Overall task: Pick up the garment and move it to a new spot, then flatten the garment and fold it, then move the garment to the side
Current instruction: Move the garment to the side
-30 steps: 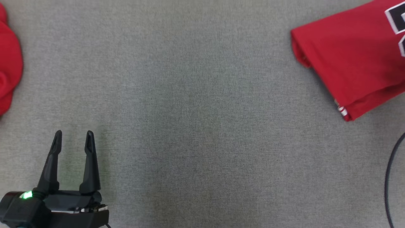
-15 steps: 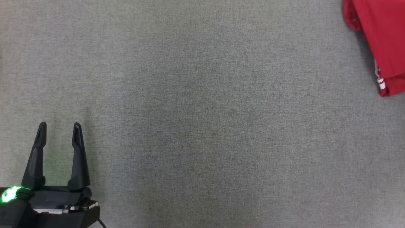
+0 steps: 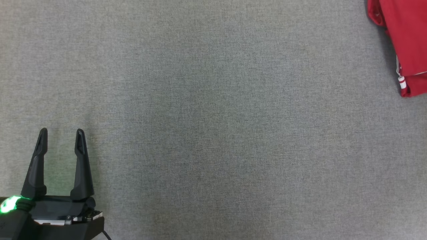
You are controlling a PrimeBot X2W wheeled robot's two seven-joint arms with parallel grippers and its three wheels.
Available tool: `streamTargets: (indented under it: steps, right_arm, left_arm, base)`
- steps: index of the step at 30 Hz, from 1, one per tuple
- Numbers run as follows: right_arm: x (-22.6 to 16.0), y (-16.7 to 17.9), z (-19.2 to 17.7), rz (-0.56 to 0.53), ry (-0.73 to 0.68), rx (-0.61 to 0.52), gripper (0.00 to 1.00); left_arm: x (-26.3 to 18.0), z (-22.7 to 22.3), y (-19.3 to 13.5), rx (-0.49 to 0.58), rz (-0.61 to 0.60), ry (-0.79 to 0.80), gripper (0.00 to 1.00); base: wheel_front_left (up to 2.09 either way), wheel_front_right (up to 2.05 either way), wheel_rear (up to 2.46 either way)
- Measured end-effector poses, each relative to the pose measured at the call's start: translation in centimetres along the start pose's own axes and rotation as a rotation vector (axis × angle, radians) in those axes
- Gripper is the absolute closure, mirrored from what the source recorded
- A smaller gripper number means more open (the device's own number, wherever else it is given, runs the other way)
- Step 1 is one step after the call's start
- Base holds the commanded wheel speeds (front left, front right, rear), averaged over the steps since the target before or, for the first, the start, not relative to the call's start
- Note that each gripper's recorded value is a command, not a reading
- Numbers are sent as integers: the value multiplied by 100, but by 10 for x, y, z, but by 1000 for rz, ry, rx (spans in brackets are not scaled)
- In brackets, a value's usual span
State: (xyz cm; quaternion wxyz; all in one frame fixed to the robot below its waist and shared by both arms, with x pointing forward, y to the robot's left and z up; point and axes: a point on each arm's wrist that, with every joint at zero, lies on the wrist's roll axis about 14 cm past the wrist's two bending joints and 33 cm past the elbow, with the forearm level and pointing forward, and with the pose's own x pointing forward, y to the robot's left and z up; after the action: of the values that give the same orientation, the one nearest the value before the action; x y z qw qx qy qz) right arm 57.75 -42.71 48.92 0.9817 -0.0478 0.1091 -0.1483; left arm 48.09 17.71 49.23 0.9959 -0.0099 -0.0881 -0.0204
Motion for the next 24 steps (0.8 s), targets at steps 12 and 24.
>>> streamTargets:
  steps: [12,24]
  right_arm:
    - [-9,27,77,88,-220,-57,0]
    - [-85,118,87,355,-351,27,0]
  left_arm:
    - [-6,18,3,-23,23,-25,0]
    - [-33,36,-1,-78,41,-15,0]
  base:
    - [0,0,0]
    - [0,0,0]
